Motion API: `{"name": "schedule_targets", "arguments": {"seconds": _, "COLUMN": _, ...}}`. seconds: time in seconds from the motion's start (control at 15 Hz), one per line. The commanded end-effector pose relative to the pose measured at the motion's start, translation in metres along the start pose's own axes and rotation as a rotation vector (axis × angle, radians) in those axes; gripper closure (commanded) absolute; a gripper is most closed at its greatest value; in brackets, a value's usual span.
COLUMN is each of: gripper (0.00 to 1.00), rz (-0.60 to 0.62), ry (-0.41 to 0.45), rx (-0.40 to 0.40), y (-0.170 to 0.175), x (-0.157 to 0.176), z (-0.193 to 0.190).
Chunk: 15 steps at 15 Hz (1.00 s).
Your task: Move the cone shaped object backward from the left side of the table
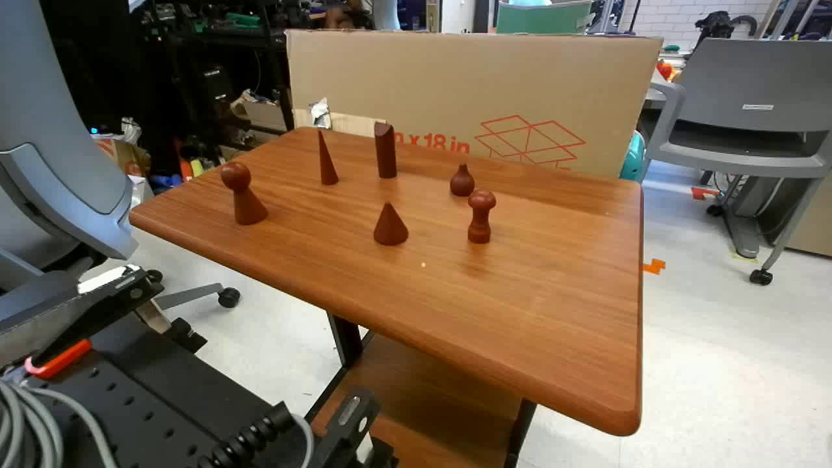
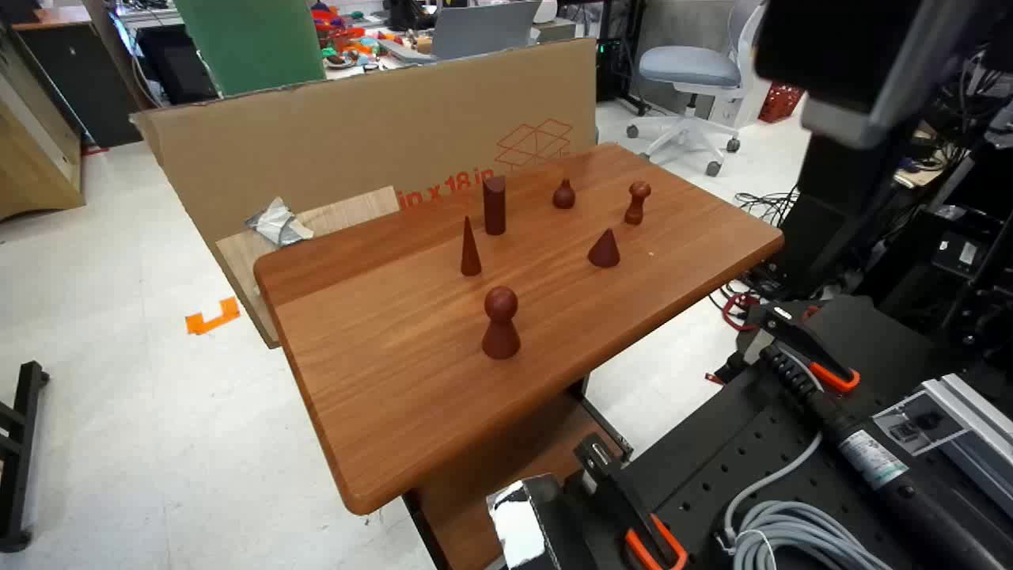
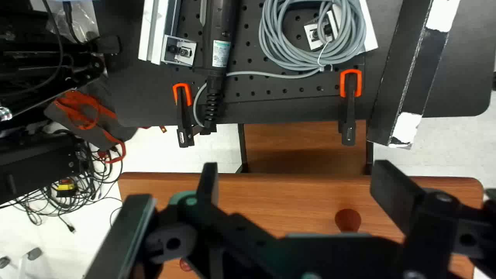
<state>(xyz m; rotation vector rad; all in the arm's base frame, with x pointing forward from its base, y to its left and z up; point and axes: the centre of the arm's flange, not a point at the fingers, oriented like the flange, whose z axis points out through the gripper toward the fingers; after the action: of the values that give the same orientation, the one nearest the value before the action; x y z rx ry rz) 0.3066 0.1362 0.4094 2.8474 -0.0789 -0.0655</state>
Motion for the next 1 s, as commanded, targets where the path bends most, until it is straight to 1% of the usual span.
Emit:
{"name": "schedule_targets", "arguments": {"seconds": 0.0, "gripper": 0.00, "rz": 0.000, "ry": 0.000, "rx": 0.000, "y": 0.000, "x": 0.000, "z": 0.000}}
{"name": "schedule_targets", "arguments": {"seconds": 0.33, "gripper": 0.00, "rz": 0.000, "ry": 0.000, "rx": 0.000, "y": 0.000, "x": 0.000, "z": 0.000}}
{"name": "schedule_targets", "arguments": {"seconds": 0.4, "gripper": 0.00, "rz": 0.046, "ry": -0.026, "rx": 0.031, "y": 0.003, "x": 0.012, "z": -0.006}}
{"name": "schedule_targets", "arguments": {"seconds": 0.47, "gripper": 0.00, "rz": 0.077, "ry": -0.027, "rx": 0.058, "y": 0.008, "x": 0.024, "z": -0.013}}
{"name": "schedule_targets", "arguments": {"seconds": 0.6, "gripper": 0.00, "rz": 0.138, "ry": 0.019, "rx": 0.101, "y": 0.015, "x": 0.051, "z": -0.032}}
{"name": "schedule_targets", "arguments": {"seconds": 0.67, "gripper": 0.00, "rz": 0.150, "ry": 0.052, "rx": 0.127, "y": 0.017, "x": 0.064, "z": -0.042}}
{"name": "schedule_targets", "arguments": {"seconds": 0.8, "gripper": 0.00, "rz": 0.150, "ry": 0.110, "rx": 0.159, "y": 0.018, "x": 0.089, "z": -0.056}}
{"name": "schedule_targets", "arguments": {"seconds": 0.93, "gripper": 0.00, "rz": 0.121, "ry": 0.168, "rx": 0.183, "y": 0.014, "x": 0.117, "z": -0.063}}
